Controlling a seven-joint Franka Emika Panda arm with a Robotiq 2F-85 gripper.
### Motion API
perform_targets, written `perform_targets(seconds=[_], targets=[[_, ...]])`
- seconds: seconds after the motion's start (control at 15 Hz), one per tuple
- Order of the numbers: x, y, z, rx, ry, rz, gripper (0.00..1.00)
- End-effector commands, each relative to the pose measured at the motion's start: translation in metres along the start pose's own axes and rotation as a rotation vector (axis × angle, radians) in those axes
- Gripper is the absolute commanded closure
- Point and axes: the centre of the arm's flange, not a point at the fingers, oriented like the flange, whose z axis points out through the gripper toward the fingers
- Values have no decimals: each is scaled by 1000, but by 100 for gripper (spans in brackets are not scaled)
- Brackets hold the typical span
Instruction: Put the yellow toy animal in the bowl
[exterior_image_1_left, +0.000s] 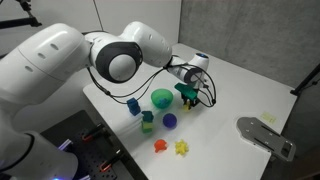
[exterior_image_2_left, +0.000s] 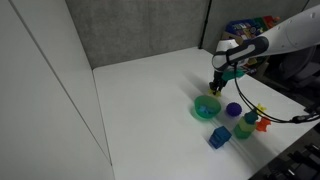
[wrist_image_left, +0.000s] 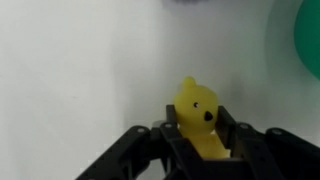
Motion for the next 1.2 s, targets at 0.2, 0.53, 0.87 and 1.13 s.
perform_targets(seconds=[0.2, 0.53, 0.87, 1.13], targets=[[-9, -3, -93, 10, 59, -6, 83], [-39, -37, -112, -3, 46, -78, 83], [-79, -69, -105, -23, -32, -156, 83], [-113, -80, -95, -41, -92, -209, 83]])
